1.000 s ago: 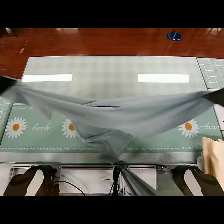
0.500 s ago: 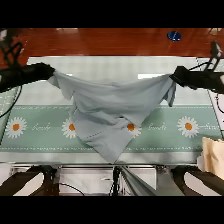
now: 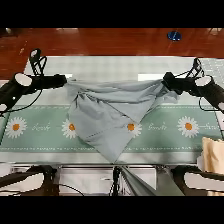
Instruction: Fold the shirts.
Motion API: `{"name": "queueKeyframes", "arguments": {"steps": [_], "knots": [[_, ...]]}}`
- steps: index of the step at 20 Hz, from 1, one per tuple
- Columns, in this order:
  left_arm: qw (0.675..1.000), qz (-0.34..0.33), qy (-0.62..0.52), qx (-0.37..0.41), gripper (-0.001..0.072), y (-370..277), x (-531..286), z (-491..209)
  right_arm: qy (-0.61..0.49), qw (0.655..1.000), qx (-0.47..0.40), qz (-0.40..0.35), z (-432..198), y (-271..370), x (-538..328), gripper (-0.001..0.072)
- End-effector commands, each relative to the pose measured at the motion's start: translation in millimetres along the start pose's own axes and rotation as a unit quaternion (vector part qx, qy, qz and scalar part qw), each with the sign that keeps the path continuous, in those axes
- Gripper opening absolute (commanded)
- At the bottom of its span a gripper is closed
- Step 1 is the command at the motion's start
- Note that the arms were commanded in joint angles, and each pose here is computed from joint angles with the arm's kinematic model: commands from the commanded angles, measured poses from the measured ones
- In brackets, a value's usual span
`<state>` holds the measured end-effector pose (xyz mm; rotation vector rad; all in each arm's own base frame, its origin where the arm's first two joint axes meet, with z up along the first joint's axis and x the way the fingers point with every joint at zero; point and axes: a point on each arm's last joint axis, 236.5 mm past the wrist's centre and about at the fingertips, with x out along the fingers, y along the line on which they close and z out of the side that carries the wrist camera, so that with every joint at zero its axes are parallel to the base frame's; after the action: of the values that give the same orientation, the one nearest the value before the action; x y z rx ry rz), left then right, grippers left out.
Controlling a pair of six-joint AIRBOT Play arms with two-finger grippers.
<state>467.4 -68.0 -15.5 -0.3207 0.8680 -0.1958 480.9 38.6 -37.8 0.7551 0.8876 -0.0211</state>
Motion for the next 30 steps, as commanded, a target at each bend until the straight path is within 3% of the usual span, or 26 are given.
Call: {"name": "queueKeyframes", "arguments": {"steps": [1, 2, 6, 9, 12, 13, 16, 30], "knots": [[0.999, -0.010, 0.029, -0.010, 0.0595, 1, 2, -10, -0.001, 1.000, -0.020, 0.001, 0, 0, 0, 0.0027], [0.998, -0.025, 0.062, -0.012, 0.0642, -2, -8, -16, -0.013, 1.000, -0.027, 0.006, 7, 6, -6, 0.0027], [0.954, -0.103, 0.269, -0.078, 0.0642, -16, -90, -71, -0.066, 0.996, -0.045, 0.026, 33, 29, -37, 0.0027], [0.950, -0.147, 0.242, -0.133, 0.0642, -39, -130, -84, -0.087, 0.993, -0.076, 0.024, 43, 35, -53, 0.0027], [0.942, -0.157, 0.256, -0.152, 0.0643, -59, -151, -150, -0.089, 0.992, -0.080, 0.025, 44, 37, -56, 0.0028], [0.933, -0.176, 0.263, -0.170, 0.0677, -71, -154, -176, -0.089, 0.992, -0.080, 0.025, 44, 37, -56, 0.0028], [0.914, -0.209, 0.250, -0.241, 0.0684, -94, -141, -226, -0.089, 0.993, -0.080, 0.025, 43, 37, -56, 0.0028], [0.903, -0.081, 0.314, -0.282, 0.0676, -71, -63, -316, -0.064, 0.994, -0.081, 0.027, 32, 37, -54, 0.0028]]}}
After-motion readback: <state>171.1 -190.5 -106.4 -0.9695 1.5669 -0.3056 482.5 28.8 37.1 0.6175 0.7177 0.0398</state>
